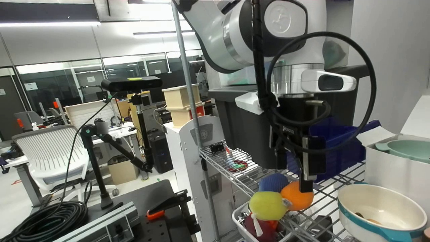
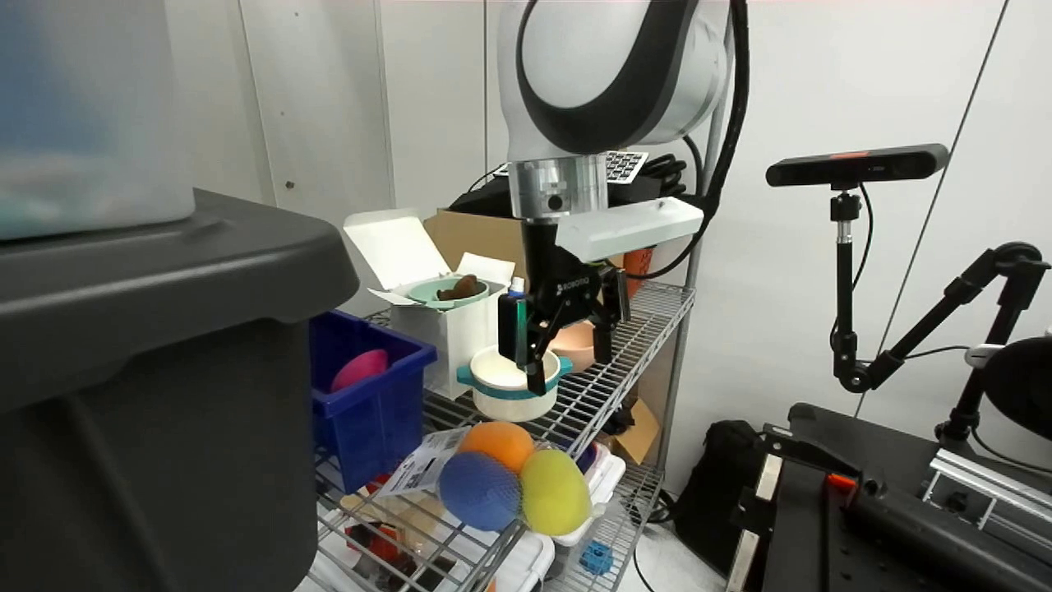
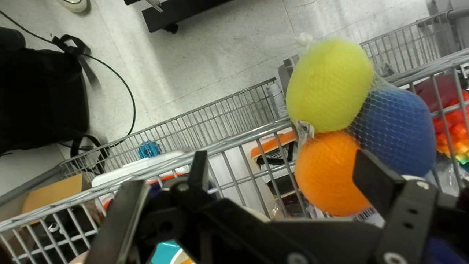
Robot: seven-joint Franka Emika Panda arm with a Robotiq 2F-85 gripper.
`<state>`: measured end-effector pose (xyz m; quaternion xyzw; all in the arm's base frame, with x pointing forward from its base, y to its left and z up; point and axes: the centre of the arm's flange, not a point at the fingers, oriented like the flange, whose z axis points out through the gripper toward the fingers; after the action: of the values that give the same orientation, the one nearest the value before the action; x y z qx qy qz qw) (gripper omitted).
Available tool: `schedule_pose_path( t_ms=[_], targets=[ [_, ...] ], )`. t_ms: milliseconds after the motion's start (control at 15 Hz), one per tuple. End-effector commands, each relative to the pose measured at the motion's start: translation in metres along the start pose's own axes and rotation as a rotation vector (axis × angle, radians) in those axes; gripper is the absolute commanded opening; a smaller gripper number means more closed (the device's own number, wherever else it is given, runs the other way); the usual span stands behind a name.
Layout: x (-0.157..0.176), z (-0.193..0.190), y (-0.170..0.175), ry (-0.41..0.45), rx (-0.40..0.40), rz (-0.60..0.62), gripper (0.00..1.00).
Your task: Put the packet of balls into the blue crate
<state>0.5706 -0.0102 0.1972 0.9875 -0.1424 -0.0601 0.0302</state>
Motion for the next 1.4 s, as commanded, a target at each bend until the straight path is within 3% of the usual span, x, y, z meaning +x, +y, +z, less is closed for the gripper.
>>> schedule_pose_path(
  t_ms=[0,533,1333],
  targets=[
    [0.006,-0.005,-0.007,-0.03,-0.007,-0.014,1.0],
    [0.002,0.008,-0.004,-0.034,-0.025,-0.013,1.0],
    [0.02,0.059,-0.046,0.016,0.0,0.028,1.0]
  ],
)
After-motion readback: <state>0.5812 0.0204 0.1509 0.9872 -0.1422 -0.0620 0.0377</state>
